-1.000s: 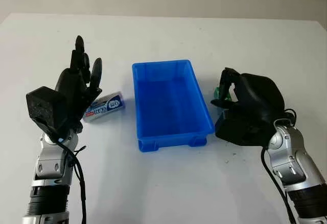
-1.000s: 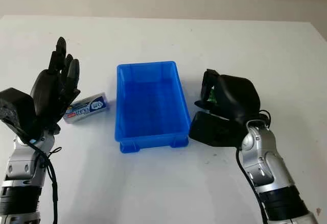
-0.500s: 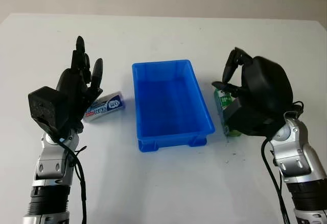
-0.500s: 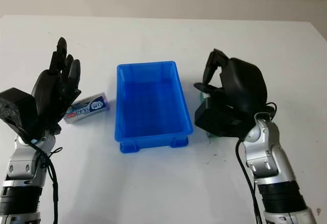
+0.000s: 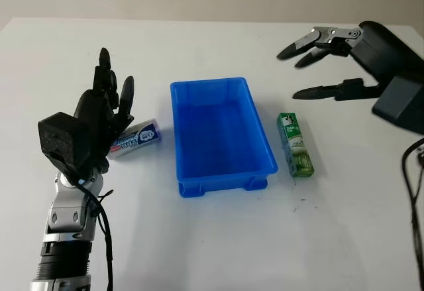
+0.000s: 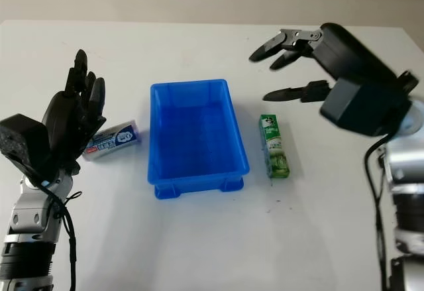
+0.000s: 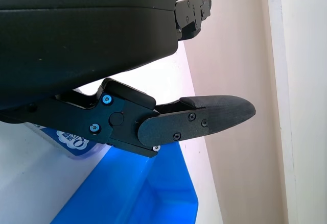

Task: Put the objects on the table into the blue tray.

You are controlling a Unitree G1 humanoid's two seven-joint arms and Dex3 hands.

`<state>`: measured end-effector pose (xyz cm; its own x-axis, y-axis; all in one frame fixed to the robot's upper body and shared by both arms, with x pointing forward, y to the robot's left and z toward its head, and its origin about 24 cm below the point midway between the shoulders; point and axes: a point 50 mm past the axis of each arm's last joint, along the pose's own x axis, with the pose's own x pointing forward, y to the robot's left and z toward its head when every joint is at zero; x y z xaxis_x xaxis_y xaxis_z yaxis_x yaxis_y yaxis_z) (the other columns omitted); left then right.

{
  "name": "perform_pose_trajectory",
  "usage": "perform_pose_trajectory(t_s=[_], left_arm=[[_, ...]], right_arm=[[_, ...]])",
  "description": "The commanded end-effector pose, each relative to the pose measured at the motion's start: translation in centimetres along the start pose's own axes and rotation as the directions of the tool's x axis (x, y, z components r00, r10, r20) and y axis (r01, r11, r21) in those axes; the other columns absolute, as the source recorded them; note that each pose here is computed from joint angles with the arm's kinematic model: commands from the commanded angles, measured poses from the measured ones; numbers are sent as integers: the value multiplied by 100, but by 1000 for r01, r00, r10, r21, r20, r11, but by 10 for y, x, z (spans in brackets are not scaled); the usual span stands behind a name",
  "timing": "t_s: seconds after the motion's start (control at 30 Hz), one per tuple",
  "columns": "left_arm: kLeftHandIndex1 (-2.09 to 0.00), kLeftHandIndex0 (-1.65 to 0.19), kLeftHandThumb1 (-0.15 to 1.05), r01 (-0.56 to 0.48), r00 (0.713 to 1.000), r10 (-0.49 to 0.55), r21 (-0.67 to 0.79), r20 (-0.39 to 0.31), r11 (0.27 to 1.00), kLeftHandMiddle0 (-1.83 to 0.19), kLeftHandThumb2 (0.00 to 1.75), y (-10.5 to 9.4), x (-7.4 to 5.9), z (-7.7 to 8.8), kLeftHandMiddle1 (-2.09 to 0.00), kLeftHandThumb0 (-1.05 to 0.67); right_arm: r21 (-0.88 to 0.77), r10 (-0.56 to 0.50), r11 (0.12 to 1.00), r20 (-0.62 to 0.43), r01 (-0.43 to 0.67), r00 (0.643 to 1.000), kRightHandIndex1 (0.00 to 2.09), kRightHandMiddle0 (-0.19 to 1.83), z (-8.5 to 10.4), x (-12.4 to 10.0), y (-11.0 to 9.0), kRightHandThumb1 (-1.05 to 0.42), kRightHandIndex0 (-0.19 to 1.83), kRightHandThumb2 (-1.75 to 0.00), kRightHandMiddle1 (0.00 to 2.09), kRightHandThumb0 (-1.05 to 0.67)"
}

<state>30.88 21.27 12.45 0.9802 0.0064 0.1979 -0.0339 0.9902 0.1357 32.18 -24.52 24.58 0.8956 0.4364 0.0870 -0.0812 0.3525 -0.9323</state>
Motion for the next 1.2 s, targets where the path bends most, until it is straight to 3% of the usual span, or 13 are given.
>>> perform_pose_trajectory(t_s=[0.0, 0.33, 0.67, 0.97, 1.17], left_arm=[[0, 19, 105, 9, 1000, -9, 3, 27, 1000, 19, 58, -1, 3, 6, 0, -80], [0, 19, 105, 20, 999, -20, -3, 25, 1000, 19, 57, -3, 5, 6, 0, -80], [0, 19, 105, 33, 999, -33, -7, 25, 999, 19, 58, -2, 7, 5, 0, -79], [0, 19, 105, 40, 999, -40, -3, 26, 999, 19, 59, -3, 8, 4, 0, -79], [0, 19, 105, 39, 999, -39, 4, 23, 999, 19, 58, -3, 9, 4, 0, -82]], right_arm=[[-94, 46, 995, 9, -45, 999, 12, 51, 2, 1, -7, -74, 48, -6, 5, -56], [-385, 253, 890, -28, -244, 967, 7, 44, 7, 5, 0, -76, 42, -5, 4, -43], [-526, 421, 755, -70, -392, 904, 4, 38, -4, 6, 18, -80, 37, -7, 4, -31], [-646, 466, 670, -17, -365, 885, 6, 42, -14, -1, 31, -92, 43, -8, 5, -24], [-649, 446, 702, 79, -293, 892, 9, 47, -15, -3, 38, -94, 49, -7, 7, -23]])
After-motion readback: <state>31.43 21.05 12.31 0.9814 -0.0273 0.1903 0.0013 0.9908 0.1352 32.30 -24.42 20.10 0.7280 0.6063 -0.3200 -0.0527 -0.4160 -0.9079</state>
